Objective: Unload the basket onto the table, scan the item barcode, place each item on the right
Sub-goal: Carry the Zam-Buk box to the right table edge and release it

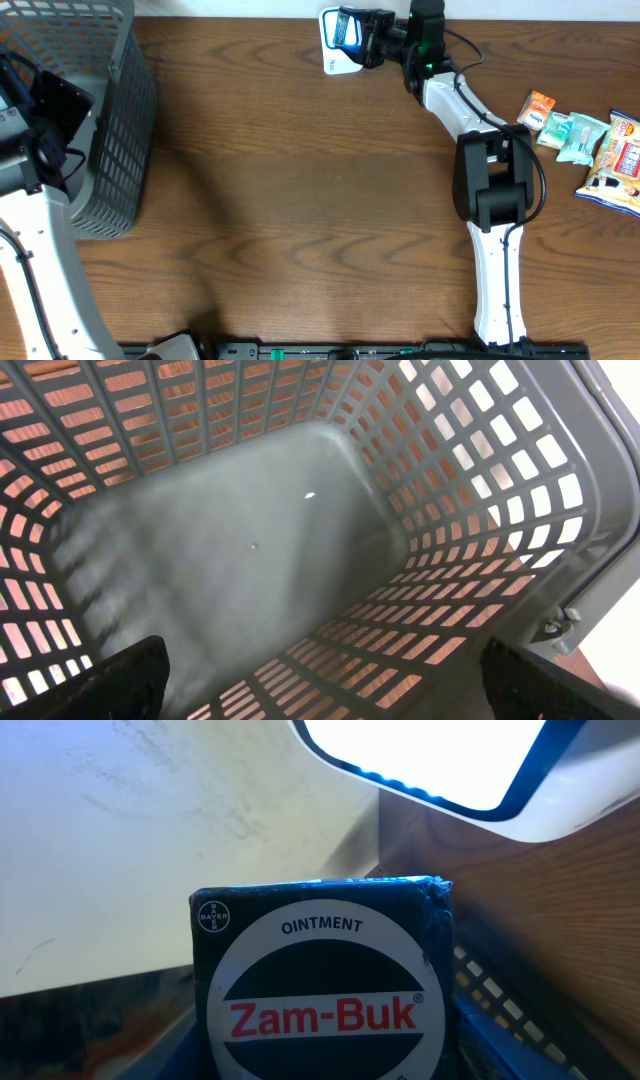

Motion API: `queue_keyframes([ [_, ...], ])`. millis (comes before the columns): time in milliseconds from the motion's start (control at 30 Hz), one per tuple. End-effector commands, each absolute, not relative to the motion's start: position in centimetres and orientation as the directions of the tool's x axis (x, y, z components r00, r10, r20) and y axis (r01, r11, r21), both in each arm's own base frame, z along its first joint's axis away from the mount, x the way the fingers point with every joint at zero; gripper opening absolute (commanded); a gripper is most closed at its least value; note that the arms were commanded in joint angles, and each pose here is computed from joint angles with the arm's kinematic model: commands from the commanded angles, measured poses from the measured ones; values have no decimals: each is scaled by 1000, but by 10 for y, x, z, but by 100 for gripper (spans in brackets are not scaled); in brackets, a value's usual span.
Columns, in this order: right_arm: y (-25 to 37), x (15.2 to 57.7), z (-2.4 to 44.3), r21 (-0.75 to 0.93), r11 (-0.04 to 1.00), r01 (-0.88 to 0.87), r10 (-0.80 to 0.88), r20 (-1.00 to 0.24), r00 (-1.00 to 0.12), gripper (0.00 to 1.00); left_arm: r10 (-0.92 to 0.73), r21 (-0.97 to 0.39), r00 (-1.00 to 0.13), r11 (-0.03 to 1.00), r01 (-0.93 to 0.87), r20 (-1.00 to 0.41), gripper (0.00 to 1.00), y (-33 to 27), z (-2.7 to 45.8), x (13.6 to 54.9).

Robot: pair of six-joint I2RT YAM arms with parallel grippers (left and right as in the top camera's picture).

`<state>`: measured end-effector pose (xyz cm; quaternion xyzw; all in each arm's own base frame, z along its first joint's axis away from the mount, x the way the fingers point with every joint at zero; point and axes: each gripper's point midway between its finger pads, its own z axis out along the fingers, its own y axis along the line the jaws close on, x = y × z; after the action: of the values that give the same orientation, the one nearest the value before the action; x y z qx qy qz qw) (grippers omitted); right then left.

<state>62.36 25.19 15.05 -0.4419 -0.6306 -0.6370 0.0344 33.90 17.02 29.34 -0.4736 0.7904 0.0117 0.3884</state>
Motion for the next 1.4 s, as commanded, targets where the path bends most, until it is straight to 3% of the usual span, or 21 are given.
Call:
queue_keyframes([
  [0, 246, 625, 160, 781, -211, 588, 501, 603, -621, 35, -739, -349, -238, 543, -763, -630, 98, 173, 296, 338],
  [100, 231, 631, 164, 792, -227, 567, 512, 592, -622, 41, -739, -349, -238, 543, -763, -630, 98, 173, 296, 338],
  [433, 151, 646, 177, 820, -263, 509, 526, 564, -637, 41, -739, -349, -238, 543, -763, -630, 98, 173, 296, 338],
  [900, 74, 647, 184, 889, -204, 411, 594, 446, -670, 39, -739, -349, -238, 543, -763, -630, 98, 173, 296, 338],
  [1100, 35, 628, 157, 872, -56, 486, 707, 378, -598, 39, -739, -350, -238, 544, -763, -630, 98, 173, 296, 338],
  [1367, -40, 600, 187, 863, 233, 447, 853, 39, -520, 38, -739, -349, -238, 543, -763, -630, 98, 173, 296, 338],
])
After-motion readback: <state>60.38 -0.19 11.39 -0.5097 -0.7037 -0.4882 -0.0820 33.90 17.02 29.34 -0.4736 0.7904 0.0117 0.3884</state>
